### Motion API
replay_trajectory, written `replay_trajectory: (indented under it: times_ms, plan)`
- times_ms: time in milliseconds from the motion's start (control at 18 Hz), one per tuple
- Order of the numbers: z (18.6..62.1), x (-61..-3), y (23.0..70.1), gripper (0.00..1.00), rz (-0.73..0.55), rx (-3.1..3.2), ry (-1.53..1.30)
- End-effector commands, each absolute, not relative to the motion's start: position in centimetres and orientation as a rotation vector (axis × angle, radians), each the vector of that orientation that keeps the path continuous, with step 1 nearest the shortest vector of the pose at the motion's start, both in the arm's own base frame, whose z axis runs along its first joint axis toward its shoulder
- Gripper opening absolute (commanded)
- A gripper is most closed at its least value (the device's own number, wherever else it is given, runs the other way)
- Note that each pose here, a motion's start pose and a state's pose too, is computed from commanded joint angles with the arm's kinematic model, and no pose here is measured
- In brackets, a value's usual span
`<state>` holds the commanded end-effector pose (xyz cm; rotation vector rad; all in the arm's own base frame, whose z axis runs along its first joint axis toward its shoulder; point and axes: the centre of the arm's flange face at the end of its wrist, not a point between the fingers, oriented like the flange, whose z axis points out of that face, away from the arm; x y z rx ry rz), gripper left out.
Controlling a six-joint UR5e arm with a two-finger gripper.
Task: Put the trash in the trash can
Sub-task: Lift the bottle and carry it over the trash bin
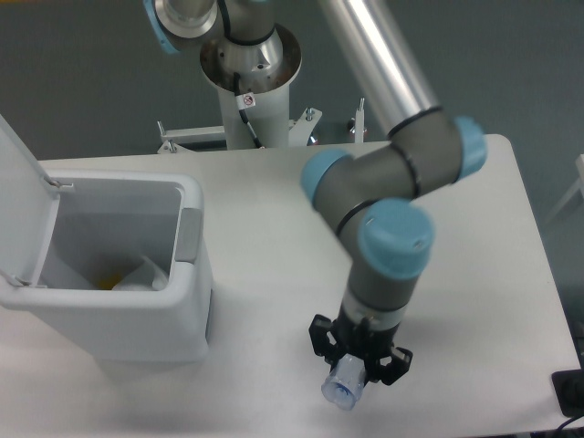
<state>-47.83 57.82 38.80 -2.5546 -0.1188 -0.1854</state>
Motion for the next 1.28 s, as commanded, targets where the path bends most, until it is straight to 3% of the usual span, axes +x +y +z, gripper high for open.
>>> replay_trajectory:
  times_ms: [389,722,1278]
  plan:
    - [51.9,-47.5,52.7,0.28,-0.361,-2.138,-0.136]
    - [61.7,-42.6,50.9,0.28,-0.356,-1.971,-0.001]
    - [65.3,-33.3,52.5,0.28,-0.463,-1.879,0.166]
